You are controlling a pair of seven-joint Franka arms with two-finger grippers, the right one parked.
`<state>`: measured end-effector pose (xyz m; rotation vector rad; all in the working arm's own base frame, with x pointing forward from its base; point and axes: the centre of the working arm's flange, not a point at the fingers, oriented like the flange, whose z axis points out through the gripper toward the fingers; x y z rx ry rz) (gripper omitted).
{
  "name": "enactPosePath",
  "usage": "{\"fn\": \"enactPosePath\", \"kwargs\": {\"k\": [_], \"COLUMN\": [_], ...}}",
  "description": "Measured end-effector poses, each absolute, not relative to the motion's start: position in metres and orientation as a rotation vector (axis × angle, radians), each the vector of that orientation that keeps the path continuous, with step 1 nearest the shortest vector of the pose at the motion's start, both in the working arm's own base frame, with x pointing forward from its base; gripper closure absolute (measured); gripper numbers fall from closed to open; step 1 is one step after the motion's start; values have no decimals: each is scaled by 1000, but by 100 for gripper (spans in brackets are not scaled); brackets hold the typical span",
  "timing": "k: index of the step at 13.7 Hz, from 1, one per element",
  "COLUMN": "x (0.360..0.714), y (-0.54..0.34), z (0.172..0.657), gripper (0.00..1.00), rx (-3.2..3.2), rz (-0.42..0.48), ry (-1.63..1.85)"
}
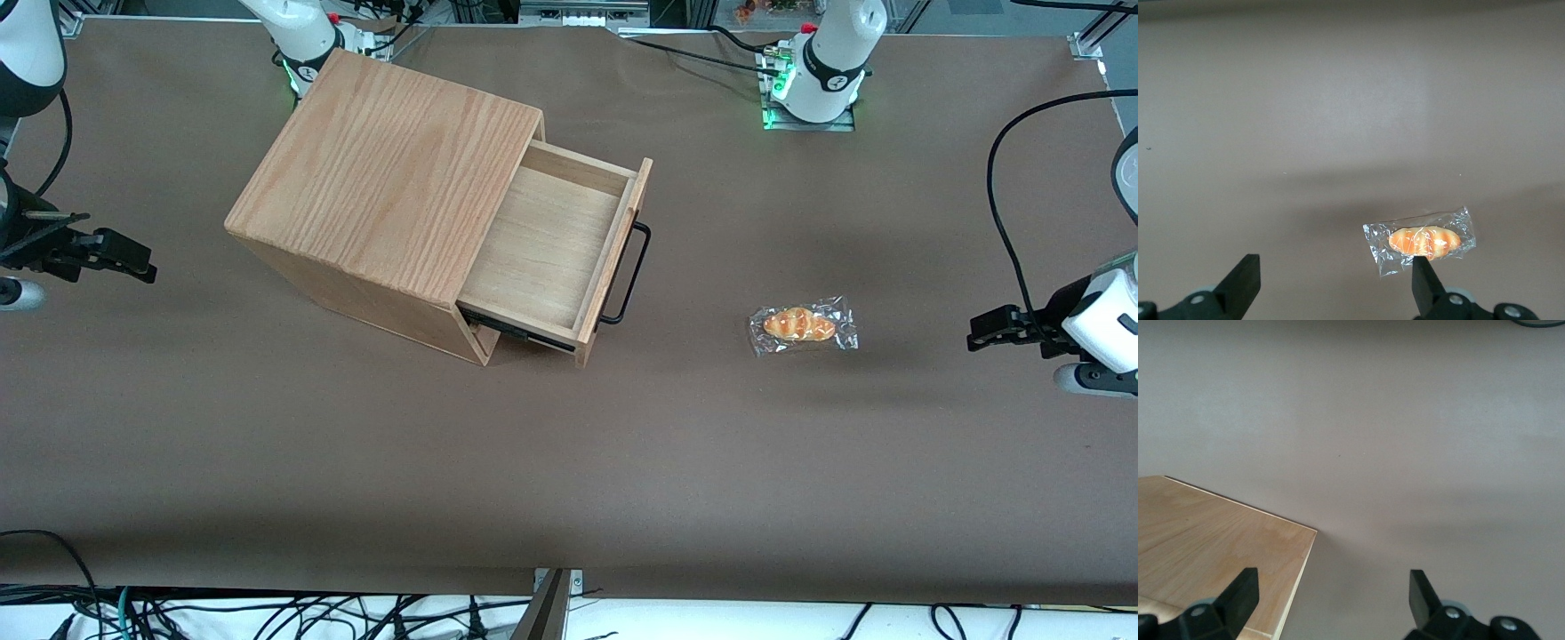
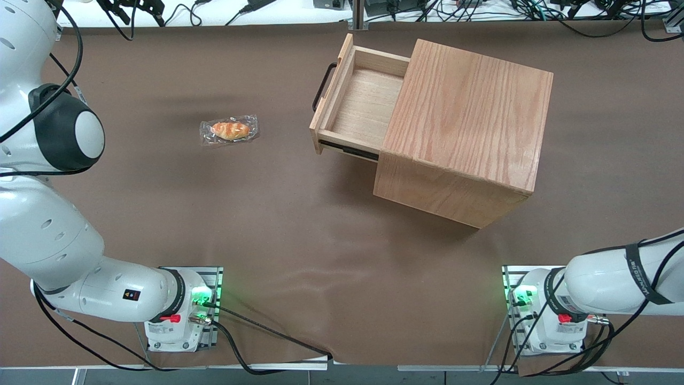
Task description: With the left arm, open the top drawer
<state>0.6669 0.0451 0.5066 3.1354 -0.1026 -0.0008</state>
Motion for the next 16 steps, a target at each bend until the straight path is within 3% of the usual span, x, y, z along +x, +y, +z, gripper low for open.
{"fn": "enactPosePath", "kwargs": {"k": [6,16], "x": [666,659], "y": [45,45], "z": [506,501], "gripper": [0,0], "rx": [3134,3122], "rz": [-10,-107], "ry": [-103,-101]}}
